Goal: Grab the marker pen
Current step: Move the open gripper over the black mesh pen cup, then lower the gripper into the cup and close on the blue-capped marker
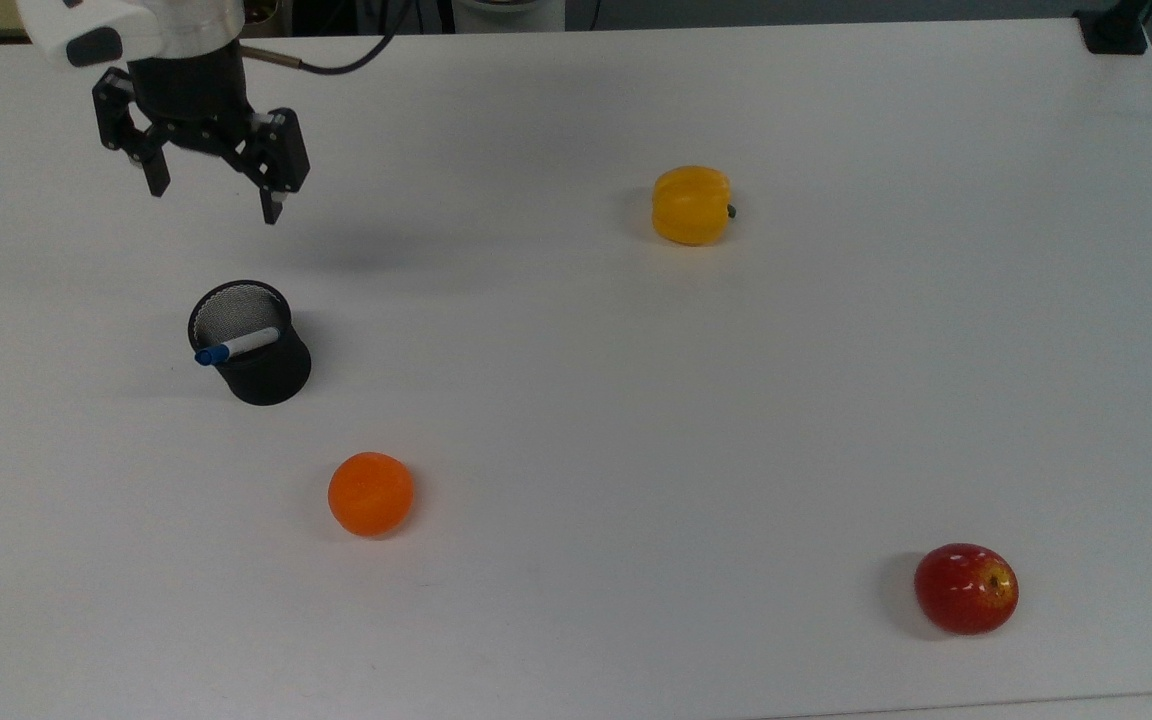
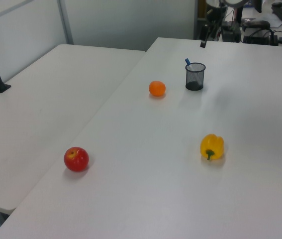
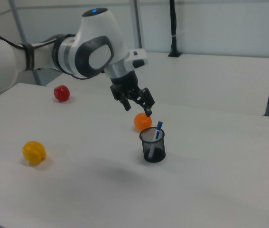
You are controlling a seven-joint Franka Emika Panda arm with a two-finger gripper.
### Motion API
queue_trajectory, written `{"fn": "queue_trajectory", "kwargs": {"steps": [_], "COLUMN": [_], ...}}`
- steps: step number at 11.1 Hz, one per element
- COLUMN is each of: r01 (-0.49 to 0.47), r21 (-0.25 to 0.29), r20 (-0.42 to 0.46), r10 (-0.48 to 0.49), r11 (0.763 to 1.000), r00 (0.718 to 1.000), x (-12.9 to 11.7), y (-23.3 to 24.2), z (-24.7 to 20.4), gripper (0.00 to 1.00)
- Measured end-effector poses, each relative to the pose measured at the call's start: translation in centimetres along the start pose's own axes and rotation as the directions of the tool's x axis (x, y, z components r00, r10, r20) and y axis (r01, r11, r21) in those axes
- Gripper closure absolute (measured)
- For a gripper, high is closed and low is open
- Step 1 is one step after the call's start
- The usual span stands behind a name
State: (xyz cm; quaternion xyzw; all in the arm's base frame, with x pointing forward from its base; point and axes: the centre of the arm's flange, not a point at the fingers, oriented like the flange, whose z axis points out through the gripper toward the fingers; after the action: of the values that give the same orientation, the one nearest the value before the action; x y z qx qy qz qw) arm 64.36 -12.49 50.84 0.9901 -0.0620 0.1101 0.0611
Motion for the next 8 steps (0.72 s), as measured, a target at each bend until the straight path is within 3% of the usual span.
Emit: {"fn": "queue_trajectory", "kwargs": {"steps": [5, 8], "r01": [-0.035, -0.043], "r21": [-0.002, -0.001], "r20": [-0.152, -0.185], "r10": [0.034, 0.042], "r11": [0.999, 0.999], "r00": [0.988, 0.982], "x": [2.7, 3.2], "y": [-0.4, -0.5], "z": [6.9, 10.6], "gripper": [0.00, 0.05]}}
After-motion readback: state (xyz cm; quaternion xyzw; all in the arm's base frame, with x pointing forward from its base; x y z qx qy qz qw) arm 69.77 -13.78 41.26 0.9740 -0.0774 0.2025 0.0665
